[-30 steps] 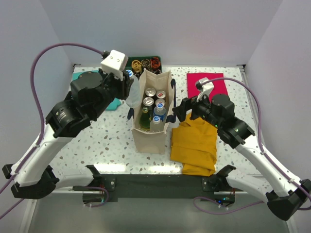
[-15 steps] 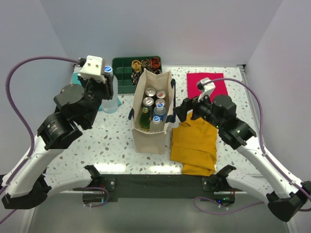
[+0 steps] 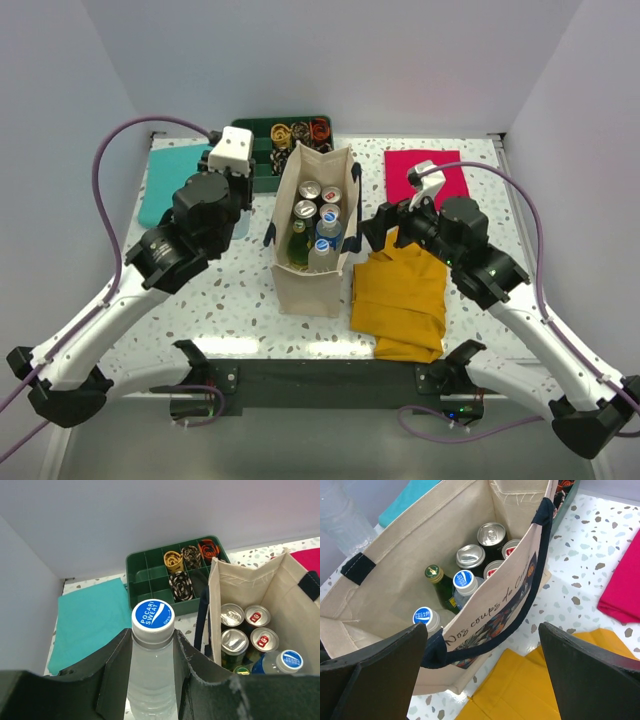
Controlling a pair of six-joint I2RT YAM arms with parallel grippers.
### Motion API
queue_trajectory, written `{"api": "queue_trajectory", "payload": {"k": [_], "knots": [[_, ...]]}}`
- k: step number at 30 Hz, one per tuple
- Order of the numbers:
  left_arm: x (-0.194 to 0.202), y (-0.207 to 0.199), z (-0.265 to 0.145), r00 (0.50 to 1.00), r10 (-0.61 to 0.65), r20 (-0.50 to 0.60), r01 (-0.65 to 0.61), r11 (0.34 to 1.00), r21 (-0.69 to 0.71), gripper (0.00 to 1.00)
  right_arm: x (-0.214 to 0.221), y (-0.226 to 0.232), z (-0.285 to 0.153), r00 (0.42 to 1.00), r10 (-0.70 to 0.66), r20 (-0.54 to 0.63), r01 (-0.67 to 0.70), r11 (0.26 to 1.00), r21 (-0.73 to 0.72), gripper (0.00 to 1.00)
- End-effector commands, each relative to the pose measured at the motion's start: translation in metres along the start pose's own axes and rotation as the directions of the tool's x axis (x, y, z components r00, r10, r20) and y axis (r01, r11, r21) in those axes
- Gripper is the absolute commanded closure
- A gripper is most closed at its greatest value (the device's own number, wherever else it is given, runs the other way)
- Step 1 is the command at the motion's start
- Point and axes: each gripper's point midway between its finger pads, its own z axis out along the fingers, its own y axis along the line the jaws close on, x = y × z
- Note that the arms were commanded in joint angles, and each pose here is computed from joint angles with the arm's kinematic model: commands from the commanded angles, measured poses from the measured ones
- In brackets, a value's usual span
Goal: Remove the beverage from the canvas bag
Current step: Place the drink at the center of the board.
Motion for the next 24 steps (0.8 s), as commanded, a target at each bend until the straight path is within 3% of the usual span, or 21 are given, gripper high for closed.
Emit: {"api": "queue_trajectory", "payload": {"k": [1,19,24], "knots": [[-0.036,0.017,0.014,0.975,-0.169,0.147,0.173,0.985,-0.013,1.0,-0.002,-0.006,0.0,1.0,-0.022,0.01,0.022,0.999,0.029,0.02],[0.048,0.021,0.091,0.966,-0.255,0.045,0.25,0.964,0.093,1.0,0.012,-0.016,0.016,0.998,-0.035,-0.044,0.038,0.997,0.073,0.02],[0.057,0.021,0.107,0.959,-0.275,0.075,0.266,0.958,0.105,1.0,0.013,-0.02,0.019,0.998,-0.039,-0.048,0.044,0.995,0.094,0.02]]}}
